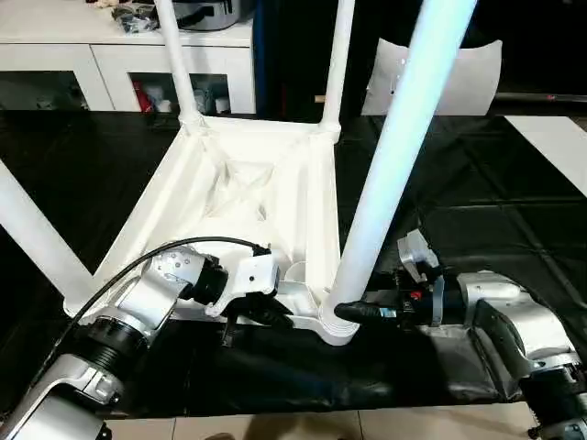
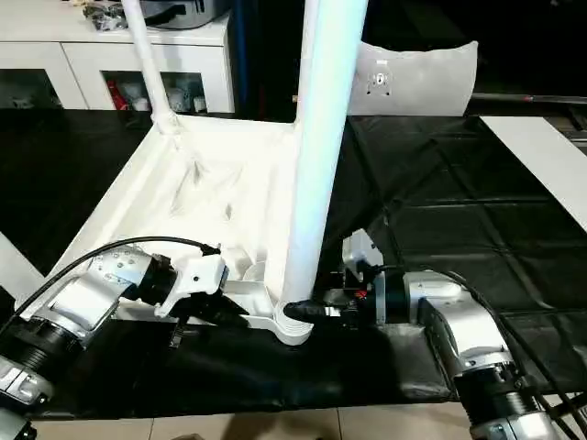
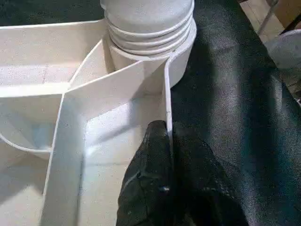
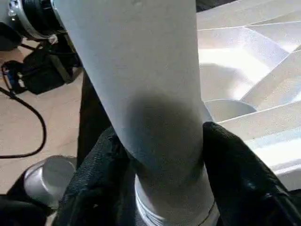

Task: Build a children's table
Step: Rotate leg to tighten

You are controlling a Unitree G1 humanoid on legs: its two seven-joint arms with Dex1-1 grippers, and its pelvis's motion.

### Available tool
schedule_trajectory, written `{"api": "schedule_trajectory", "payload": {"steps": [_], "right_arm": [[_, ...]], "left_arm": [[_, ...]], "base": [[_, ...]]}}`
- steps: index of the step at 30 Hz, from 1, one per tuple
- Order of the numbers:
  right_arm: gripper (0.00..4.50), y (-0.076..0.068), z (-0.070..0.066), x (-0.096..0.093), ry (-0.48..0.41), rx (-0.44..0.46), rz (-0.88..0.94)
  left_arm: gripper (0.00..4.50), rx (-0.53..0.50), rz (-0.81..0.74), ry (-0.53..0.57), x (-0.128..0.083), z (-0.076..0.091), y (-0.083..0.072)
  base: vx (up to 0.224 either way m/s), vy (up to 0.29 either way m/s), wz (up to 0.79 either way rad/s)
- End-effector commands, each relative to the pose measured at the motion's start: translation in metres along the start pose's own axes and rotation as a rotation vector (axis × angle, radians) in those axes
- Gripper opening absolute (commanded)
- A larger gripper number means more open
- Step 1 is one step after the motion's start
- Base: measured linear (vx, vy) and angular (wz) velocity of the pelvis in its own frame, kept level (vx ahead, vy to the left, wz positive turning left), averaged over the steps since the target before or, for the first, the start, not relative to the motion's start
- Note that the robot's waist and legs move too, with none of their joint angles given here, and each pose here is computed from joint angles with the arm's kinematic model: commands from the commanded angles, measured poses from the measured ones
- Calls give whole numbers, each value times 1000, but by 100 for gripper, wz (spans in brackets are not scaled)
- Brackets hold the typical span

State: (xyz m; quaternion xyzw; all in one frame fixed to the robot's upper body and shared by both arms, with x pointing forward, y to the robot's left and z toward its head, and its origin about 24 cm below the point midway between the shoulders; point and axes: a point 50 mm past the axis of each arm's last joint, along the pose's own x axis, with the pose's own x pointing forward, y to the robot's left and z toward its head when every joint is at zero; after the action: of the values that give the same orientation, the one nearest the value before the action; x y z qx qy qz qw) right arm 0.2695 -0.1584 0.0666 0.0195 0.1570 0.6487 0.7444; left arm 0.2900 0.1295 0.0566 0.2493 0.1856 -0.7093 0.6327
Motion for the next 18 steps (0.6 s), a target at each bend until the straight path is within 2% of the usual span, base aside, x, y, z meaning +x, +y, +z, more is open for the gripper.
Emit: {"api": "schedule_trajectory", "payload": {"steps": [1,7,11,12,17,18], "right_arm": [[212,0,6,-1,-10,2,19],[204,6,5,2,-6,38,57],[204,11,5,14,-59,64,10],[204,9,5,26,-57,63,-83],[202,-1,2,39,-38,81,-274],[201,-8,4,49,-54,106,-417]], "left_arm": [[0,63,-83,5,5,8,-5],[0,43,-57,-12,5,8,-4],[0,-11,63,-17,6,11,5],[0,-84,168,-46,9,15,14],[0,-138,276,-52,14,19,23],[0,-190,348,-76,20,25,28]], "base": [[0,0,0],[0,0,0],[0,0,0],[0,0,0],[0,0,0],[0,0,0]]}}
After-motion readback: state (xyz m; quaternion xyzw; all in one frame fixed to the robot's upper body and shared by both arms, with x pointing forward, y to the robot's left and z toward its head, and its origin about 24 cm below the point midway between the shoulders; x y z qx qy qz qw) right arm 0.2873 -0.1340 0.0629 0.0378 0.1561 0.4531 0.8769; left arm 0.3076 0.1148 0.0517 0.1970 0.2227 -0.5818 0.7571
